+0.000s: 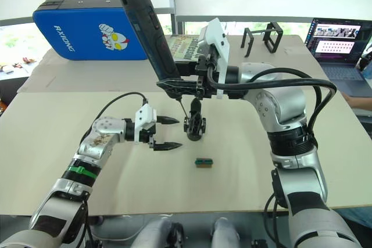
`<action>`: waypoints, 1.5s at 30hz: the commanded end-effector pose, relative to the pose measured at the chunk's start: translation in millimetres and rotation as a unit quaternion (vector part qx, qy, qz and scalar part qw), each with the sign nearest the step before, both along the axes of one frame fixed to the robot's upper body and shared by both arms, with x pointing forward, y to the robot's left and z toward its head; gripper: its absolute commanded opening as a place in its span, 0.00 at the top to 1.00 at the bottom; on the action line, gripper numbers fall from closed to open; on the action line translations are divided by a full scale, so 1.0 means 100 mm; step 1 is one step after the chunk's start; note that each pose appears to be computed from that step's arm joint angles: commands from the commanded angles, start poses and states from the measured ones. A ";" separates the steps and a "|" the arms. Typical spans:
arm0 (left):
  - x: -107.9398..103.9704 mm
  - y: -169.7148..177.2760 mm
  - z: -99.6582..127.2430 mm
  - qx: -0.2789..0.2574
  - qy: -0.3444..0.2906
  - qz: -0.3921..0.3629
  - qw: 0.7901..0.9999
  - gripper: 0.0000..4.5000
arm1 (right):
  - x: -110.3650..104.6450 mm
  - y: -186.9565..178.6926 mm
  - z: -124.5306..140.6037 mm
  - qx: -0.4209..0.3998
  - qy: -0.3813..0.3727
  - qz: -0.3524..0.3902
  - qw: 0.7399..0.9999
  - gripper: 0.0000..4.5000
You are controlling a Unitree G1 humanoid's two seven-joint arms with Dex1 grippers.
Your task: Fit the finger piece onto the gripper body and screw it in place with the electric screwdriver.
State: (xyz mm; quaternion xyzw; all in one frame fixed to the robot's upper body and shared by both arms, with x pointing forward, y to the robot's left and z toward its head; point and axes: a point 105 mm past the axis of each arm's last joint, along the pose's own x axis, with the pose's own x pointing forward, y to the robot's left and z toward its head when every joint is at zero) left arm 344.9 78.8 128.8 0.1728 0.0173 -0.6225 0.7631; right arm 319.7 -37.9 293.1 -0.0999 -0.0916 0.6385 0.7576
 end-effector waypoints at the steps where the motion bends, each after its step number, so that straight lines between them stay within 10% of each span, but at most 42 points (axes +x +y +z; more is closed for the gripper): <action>1: 0.01 -0.04 0.09 -0.003 -0.023 -0.009 1.000 0.00 | -0.10 -0.01 0.25 0.025 -0.049 0.009 0.998 0.59; 45: -0.01 -0.15 0.09 -0.006 -0.024 -0.022 0.999 0.00 | -0.07 -0.06 0.13 0.020 -0.062 -0.006 0.998 0.59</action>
